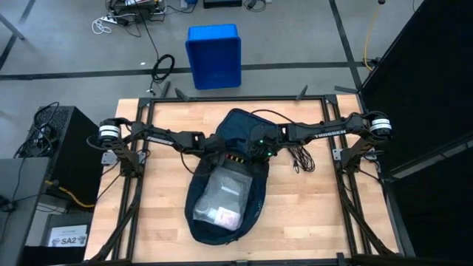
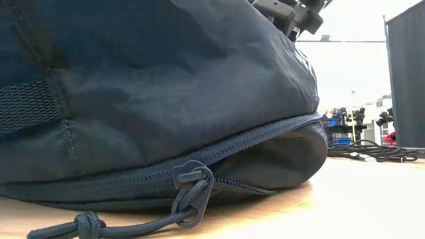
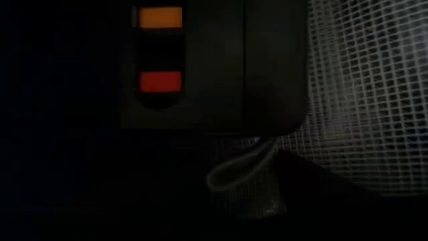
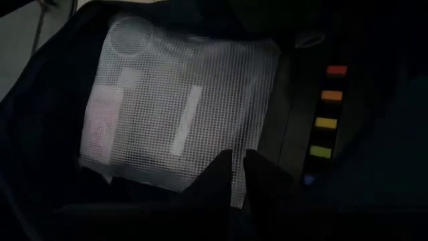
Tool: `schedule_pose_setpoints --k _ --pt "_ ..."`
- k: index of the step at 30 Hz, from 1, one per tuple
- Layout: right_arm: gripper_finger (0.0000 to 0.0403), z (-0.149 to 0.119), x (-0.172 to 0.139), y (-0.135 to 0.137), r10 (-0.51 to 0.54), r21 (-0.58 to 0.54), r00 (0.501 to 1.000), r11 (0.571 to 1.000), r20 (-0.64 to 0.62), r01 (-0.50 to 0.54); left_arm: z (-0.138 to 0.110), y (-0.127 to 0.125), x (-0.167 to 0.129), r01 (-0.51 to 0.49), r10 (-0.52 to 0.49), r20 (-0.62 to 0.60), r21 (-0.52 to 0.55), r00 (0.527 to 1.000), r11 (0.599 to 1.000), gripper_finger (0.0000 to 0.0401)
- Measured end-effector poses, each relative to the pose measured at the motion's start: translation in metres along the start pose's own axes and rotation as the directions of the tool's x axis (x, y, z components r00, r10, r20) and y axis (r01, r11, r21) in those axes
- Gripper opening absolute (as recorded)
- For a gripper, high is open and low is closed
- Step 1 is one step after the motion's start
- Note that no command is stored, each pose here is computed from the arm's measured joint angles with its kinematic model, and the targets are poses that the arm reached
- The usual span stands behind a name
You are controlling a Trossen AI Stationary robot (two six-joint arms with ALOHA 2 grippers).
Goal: Unpack backpack
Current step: Remove the black portable pill from the backpack
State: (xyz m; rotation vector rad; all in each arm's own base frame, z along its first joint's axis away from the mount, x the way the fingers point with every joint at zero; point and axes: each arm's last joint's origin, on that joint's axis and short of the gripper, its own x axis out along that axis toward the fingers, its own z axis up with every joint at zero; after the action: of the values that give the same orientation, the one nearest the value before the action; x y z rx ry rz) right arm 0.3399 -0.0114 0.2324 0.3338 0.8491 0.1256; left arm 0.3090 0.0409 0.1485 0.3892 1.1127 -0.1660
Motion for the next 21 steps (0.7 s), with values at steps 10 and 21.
schedule_pose_setpoints --k 10,21 --pt "0.0022 0.0002 -0.0001 0.0001 0.0 0.0 1.0 1.0 0.001 0.0 0.001 0.0001 0.0012 0.006 -0.006 0.014 0.006 1.0 1.0 0.0141" --pt "0.0027 0.0006 -0.0001 0.0001 0.001 0.0 1.0 1.0 0.005 -0.001 0.0024 0.0008 0.0001 0.012 -0.012 0.015 0.005 1.0 1.0 0.0056"
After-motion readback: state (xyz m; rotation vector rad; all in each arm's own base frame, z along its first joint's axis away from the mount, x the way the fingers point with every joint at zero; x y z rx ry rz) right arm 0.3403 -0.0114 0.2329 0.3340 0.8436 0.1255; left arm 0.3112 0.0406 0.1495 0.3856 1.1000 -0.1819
